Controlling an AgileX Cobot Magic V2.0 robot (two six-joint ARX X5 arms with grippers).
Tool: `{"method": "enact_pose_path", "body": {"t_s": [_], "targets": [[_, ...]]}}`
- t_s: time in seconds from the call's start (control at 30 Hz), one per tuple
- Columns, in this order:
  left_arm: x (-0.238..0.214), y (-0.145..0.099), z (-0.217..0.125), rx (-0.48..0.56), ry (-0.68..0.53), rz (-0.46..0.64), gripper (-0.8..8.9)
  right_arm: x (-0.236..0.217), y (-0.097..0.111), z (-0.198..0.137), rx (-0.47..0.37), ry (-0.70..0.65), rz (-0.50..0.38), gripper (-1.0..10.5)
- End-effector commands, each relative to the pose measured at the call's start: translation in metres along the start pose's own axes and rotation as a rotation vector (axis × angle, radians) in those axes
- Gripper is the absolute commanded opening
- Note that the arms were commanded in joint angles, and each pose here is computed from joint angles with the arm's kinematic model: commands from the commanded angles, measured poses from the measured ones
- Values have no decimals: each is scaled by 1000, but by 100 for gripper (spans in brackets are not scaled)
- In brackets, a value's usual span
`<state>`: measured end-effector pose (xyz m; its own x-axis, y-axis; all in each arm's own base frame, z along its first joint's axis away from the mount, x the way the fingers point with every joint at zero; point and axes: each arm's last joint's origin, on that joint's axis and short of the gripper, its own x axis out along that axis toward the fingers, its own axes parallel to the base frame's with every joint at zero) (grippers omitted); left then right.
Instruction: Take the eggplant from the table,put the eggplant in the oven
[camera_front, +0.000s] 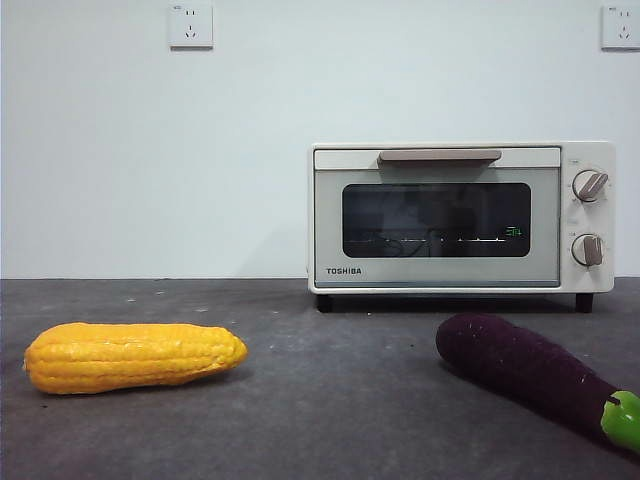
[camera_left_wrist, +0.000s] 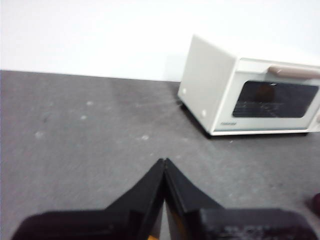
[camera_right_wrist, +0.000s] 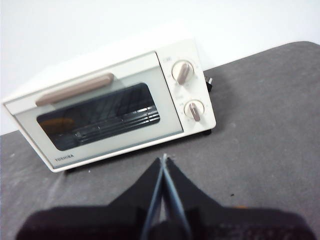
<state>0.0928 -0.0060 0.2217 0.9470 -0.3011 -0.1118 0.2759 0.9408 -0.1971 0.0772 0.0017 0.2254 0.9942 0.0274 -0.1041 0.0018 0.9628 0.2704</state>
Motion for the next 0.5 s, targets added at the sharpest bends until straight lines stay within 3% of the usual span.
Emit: {"method": "enact_pose_path", "body": {"t_s": [0.03, 0.23, 0.5], "targets": [[2, -3, 16, -4, 0, -40, -6, -5, 5, 17, 7, 1, 4, -8], [9, -10, 60, -1, 9, -116, -6, -11, 16, 57, -57, 52, -3, -8], [20, -24, 117, 19, 8, -241, -6, -17, 35, 115, -177, 141, 73, -8]]}}
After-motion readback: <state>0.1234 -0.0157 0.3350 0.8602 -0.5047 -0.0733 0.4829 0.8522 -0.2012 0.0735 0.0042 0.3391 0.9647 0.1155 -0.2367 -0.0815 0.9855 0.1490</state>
